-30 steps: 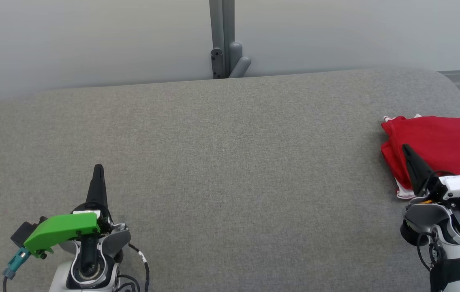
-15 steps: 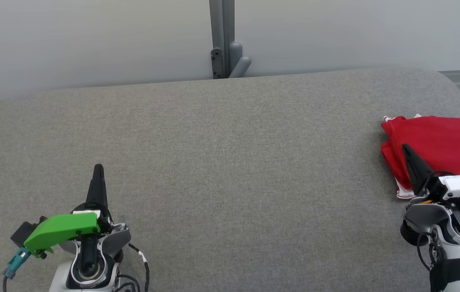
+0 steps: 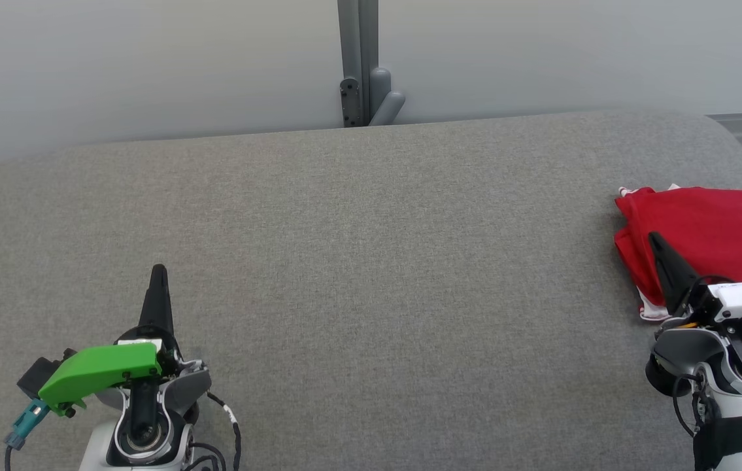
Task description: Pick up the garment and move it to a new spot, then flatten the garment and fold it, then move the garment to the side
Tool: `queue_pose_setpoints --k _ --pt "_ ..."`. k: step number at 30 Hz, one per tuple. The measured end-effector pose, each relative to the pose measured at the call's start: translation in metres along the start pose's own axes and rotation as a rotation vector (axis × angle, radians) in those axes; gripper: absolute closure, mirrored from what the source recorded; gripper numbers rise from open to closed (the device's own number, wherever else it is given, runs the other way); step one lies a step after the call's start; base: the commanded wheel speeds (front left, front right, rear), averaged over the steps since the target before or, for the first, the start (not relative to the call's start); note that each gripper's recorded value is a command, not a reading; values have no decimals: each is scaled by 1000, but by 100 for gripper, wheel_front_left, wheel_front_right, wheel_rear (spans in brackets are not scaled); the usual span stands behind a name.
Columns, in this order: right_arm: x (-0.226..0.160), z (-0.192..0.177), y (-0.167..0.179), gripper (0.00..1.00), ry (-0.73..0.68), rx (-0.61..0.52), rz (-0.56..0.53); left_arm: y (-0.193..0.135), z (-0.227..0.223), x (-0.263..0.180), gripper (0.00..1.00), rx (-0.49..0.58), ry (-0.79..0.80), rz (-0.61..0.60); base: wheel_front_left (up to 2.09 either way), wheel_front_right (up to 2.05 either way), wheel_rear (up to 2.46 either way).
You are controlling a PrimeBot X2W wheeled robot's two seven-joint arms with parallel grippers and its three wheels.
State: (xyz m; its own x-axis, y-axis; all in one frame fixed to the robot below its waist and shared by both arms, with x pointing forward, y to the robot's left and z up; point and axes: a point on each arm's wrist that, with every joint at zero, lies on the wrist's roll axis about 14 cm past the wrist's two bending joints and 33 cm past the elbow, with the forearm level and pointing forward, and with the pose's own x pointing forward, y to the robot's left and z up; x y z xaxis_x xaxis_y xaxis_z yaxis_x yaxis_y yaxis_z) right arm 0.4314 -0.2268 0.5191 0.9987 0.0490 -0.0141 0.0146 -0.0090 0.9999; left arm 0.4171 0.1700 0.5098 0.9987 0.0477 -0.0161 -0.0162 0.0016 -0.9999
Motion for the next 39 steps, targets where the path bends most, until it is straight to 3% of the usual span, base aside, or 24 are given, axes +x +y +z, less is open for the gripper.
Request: queue_pose_setpoints --k 39 --pt "0 0 0 100 1 -1 0 0 0 0 100 0 0 0 0 0 0"
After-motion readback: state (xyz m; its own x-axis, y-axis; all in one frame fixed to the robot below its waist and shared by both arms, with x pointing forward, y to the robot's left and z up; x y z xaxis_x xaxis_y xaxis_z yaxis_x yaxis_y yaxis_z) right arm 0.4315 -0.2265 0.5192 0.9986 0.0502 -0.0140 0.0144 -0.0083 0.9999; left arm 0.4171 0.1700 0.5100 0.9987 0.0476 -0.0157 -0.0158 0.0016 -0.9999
